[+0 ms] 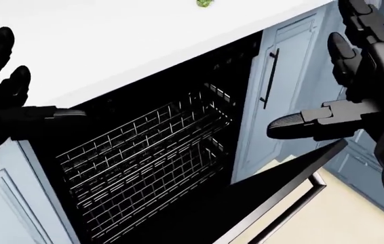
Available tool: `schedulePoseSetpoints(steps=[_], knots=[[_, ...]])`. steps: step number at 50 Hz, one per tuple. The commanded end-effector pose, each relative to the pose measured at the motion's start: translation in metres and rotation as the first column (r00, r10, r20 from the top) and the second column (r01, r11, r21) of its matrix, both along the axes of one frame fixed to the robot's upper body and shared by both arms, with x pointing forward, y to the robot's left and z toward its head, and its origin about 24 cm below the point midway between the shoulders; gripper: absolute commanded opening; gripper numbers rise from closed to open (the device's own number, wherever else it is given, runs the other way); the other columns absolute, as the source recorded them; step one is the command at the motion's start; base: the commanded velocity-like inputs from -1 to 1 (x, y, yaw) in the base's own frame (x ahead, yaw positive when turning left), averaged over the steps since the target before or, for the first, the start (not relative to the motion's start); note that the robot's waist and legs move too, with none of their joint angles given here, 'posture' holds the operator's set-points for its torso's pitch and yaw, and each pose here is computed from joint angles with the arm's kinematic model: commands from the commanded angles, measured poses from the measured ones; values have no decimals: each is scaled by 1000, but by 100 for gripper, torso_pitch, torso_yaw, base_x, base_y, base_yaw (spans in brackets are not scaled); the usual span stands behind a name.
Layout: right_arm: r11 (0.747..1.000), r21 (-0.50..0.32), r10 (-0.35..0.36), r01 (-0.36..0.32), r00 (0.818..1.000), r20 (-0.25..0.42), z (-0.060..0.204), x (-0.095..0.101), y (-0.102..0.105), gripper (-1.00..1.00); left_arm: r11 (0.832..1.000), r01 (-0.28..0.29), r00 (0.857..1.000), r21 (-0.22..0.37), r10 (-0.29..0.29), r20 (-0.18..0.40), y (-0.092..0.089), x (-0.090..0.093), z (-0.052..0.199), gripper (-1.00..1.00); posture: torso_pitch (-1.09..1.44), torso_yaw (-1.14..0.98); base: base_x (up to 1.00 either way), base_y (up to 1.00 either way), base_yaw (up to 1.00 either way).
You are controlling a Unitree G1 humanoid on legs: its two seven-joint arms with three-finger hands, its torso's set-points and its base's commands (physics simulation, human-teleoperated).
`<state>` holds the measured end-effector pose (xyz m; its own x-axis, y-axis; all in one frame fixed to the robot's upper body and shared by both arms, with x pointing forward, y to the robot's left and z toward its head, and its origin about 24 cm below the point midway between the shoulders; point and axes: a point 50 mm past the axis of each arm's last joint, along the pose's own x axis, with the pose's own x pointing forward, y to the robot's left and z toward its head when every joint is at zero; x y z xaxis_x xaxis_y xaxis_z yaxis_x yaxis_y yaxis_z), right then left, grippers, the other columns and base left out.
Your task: Close the dishwasher door
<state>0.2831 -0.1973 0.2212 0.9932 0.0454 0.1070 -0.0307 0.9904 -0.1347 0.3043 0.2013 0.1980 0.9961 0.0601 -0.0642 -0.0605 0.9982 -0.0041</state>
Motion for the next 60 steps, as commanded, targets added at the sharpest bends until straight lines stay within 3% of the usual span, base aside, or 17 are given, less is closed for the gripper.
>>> schedulePoseSetpoints(steps=[1, 2, 12, 16, 33, 45, 54, 60], knots=[[999, -30, -41, 45, 994, 99, 20, -4, -5, 100, 999, 31, 991, 16, -32, 127, -7, -3, 24, 100, 0, 0, 0, 0, 0], [998, -36, -45, 48, 996, 80, 19, -2, -5, 100, 999, 31, 991, 16, -33, 127, -7, -3, 24, 100, 0, 0, -39, 0, 0], [999, -35, -4, 10, 987, 161, 28, -10, 0, 100, 999, 31, 991, 17, -33, 126, -8, -2, 23, 100, 0, 0, -68, 0, 0], [999, 10, 52, -54, 988, 146, 25, -13, 1, 100, 999, 31, 992, 17, -33, 125, -7, -3, 23, 100, 0, 0, 0, 0, -33], [1000, 21, 3, -7, 989, 151, 26, -10, -5, 100, 999, 31, 992, 17, -33, 126, -7, -3, 23, 100, 0, 0, -1, 0, -100], [999, -33, -19, 25, 985, 172, 26, -10, -6, 100, 999, 30, 991, 12, -31, 130, -7, -3, 26, 100, 0, 0, -1, 46, 0], [998, -39, -33, 40, 986, 162, 24, -8, -6, 100, 999, 29, 986, 14, -31, 166, -5, 0, 64, 100, 0, 0, 0, 70, 0], [998, -52, -25, 34, 987, 162, 24, -9, -5, 100, 1000, 11, 979, 24, -15, 203, -1, 11, 123, 100, 0, 0, 0, 0, 0]])
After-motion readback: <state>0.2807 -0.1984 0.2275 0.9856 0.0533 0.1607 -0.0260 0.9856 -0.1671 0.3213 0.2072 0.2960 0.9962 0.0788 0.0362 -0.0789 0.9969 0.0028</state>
